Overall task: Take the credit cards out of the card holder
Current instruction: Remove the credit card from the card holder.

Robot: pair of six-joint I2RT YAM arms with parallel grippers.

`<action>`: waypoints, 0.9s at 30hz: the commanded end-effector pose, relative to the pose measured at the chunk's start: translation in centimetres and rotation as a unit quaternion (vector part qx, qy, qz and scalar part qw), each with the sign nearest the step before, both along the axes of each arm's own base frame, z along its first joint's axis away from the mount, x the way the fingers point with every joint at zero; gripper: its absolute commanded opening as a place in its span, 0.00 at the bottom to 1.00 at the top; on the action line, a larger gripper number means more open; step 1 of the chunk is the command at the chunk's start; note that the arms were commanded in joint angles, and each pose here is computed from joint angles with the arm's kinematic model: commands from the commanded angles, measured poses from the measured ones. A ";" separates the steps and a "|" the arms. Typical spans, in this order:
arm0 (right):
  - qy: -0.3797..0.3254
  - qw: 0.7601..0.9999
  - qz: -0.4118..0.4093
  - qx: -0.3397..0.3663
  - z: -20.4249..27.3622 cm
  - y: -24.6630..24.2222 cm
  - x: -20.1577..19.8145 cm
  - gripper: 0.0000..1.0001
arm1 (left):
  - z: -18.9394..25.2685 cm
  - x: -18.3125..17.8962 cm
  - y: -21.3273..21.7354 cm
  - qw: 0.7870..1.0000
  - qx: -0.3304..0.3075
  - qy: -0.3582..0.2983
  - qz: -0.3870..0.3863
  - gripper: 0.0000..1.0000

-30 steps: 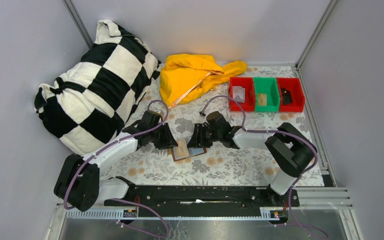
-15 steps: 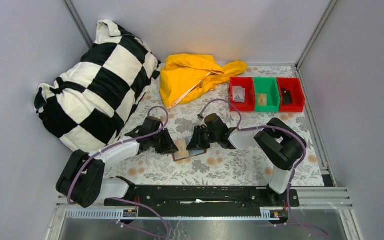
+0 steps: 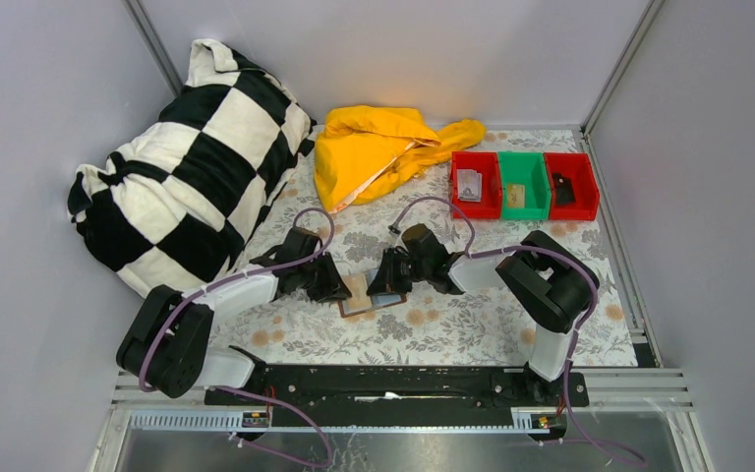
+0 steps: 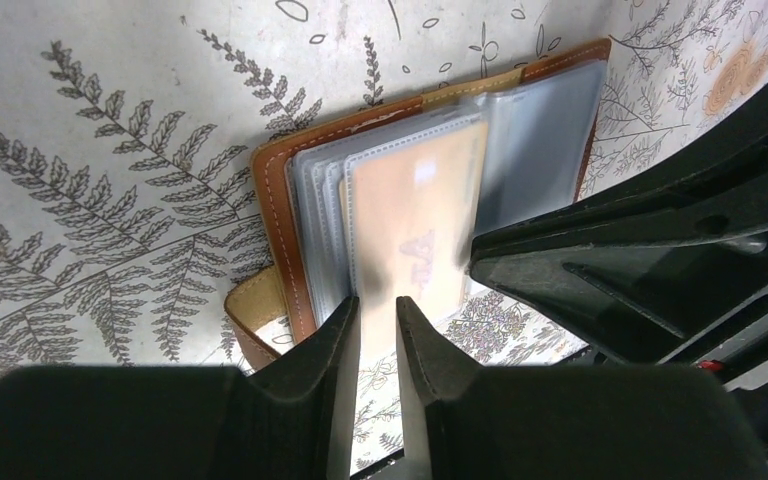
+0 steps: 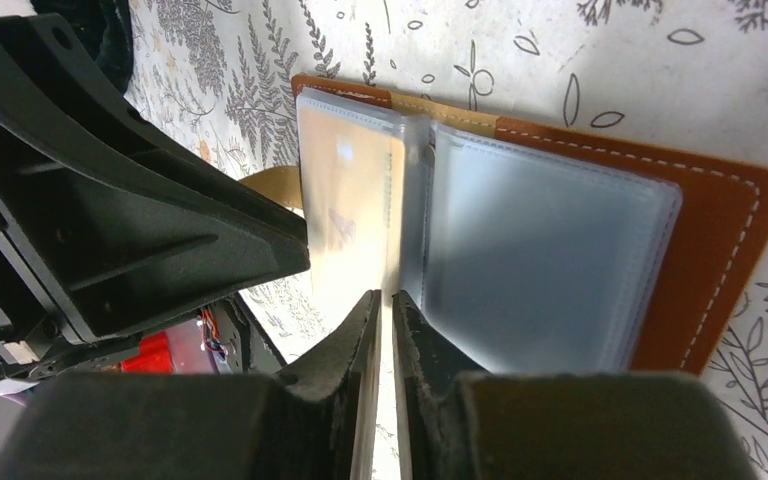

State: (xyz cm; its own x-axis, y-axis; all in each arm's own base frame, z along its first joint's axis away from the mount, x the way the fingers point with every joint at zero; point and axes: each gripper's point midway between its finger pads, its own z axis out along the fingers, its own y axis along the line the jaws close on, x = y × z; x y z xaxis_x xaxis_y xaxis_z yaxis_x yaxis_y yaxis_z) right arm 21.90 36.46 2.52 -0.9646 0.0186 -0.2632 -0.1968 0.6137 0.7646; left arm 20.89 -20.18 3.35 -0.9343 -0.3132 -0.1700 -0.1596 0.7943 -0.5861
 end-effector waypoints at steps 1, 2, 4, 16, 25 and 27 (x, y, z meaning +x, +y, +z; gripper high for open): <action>0.003 0.999 0.014 0.048 1.5 1.3 -0.4 0.14 | 1.9 2.0 -1.6 0.999 -0.026 -0.037 -0.017 0.23; 0.006 0.998 0.014 0.056 1.7 1.4 -0.5 0.14 | 2.0 2.2 -1.7 0.999 -0.026 -0.039 -0.019 0.23; 0.009 0.998 0.015 0.066 2.2 1.6 -0.7 0.14 | 2.3 2.5 -1.8 0.998 -0.028 -0.045 -0.023 0.23; -0.077 0.995 -0.023 -0.058 3.1 -4.1 4.6 0.30 | 3.0 3.0 -1.3 0.998 -0.007 -0.062 -0.030 0.25; -0.069 0.992 -0.056 -0.085 2.0 -7.9 4.7 0.31 | 2.3 3.0 -1.0 0.998 0.010 -0.053 -0.033 0.30; -0.063 0.993 -0.054 -0.088 1.5 -8.1 4.4 0.31 | 1.8 3.0 -1.0 0.998 0.012 -0.046 -0.036 0.31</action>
